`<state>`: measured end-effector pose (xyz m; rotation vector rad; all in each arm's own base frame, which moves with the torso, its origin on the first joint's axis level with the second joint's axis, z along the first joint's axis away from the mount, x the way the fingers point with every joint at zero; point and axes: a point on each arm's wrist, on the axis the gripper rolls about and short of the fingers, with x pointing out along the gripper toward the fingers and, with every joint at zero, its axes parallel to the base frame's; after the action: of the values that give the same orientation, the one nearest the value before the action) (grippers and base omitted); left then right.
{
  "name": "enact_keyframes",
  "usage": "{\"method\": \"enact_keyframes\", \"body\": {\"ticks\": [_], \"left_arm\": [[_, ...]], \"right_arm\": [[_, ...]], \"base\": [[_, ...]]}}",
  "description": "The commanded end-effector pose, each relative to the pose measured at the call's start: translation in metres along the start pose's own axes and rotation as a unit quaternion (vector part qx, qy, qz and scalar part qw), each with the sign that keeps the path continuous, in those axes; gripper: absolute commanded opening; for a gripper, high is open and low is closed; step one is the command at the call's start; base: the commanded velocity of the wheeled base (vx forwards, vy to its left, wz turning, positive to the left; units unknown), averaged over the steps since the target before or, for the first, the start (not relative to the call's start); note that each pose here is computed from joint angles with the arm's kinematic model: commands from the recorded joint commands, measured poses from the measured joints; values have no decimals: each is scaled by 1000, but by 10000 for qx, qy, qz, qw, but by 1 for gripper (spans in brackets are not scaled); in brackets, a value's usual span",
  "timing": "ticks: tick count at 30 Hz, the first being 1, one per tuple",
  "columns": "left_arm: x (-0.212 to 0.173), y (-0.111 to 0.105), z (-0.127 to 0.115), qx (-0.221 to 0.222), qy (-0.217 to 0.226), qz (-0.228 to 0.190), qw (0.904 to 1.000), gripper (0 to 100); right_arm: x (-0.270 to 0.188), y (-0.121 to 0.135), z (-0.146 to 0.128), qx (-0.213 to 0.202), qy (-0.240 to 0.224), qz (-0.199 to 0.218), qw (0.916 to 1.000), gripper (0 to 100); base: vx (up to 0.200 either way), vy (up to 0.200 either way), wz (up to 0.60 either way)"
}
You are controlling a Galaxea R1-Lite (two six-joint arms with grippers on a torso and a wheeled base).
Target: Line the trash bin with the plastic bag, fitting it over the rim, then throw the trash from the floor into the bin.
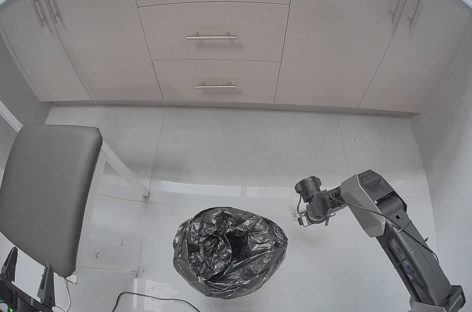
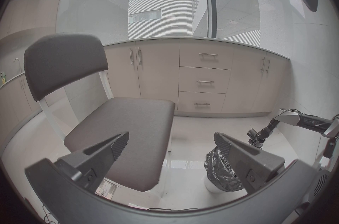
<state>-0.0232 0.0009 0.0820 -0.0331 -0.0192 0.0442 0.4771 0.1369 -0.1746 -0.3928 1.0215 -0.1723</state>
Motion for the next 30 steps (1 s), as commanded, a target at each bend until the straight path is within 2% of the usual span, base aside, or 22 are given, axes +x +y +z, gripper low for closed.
{"method": "enact_keyframes", "body": {"ticks": [1,16,26,30], "left_arm": [[-1,0,-1,-14,-38,-1,10000,100],[-1,0,-1,-60,-37,-32,10000,100],[-1,0,-1,-122,-44,-25,9999,100],[-1,0,-1,-168,-44,-33,9998,100]], "right_arm": [[-6,5,3,-28,-67,45,10000,100],[-47,38,20,-150,-463,271,9984,100],[-43,43,14,-199,-401,279,9986,100],[-44,49,11,-128,-360,308,9988,100]], "base": [[0,-200,0],[0,-13,0],[200,0,0],[0,0,0]]}}
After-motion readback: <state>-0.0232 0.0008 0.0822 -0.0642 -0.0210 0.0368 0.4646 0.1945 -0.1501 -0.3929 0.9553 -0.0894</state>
